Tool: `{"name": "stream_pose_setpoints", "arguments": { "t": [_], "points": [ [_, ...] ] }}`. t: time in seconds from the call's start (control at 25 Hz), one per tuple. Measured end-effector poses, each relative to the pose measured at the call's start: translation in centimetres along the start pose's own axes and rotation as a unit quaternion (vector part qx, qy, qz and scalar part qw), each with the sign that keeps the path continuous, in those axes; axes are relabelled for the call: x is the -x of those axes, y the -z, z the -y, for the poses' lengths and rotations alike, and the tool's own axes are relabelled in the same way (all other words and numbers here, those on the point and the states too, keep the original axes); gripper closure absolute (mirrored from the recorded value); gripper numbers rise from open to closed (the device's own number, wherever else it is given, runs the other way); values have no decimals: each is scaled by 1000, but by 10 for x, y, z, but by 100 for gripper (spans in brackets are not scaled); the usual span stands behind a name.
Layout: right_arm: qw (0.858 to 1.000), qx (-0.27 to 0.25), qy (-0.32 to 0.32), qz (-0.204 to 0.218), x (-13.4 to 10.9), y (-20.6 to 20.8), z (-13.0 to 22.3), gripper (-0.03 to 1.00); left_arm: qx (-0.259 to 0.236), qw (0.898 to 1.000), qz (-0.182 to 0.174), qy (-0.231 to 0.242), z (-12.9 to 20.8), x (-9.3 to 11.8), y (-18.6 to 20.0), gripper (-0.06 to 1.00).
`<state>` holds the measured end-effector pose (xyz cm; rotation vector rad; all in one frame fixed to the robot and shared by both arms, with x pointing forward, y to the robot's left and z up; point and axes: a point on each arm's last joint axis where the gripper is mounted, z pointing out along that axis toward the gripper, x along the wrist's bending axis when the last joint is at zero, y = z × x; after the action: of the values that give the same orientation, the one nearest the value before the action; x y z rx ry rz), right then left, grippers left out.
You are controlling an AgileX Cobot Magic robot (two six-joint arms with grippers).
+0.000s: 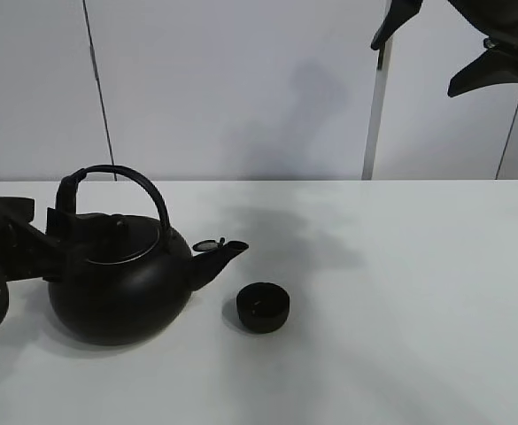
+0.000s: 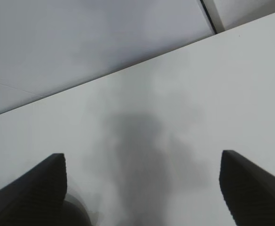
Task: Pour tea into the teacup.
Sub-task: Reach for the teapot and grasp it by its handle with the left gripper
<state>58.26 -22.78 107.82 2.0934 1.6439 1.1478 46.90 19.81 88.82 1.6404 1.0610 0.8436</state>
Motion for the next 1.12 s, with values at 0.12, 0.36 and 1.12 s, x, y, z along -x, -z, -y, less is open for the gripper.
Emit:
{"name": "stream_pose_setpoints", "arguments": {
  "t": [0.12,0.36,1.12],
  "points": [
    [1000,0,0,0,0,0,0,36,6,1000,1,1,-2,0,-2,35],
    [1000,0,0,0,0,0,0,36,18,1000,2,1,-7,1,-8,35],
    [1000,1,0,0,0,0,0,36,-8,1000,8,9,4,2,0,35]
  ]
}}
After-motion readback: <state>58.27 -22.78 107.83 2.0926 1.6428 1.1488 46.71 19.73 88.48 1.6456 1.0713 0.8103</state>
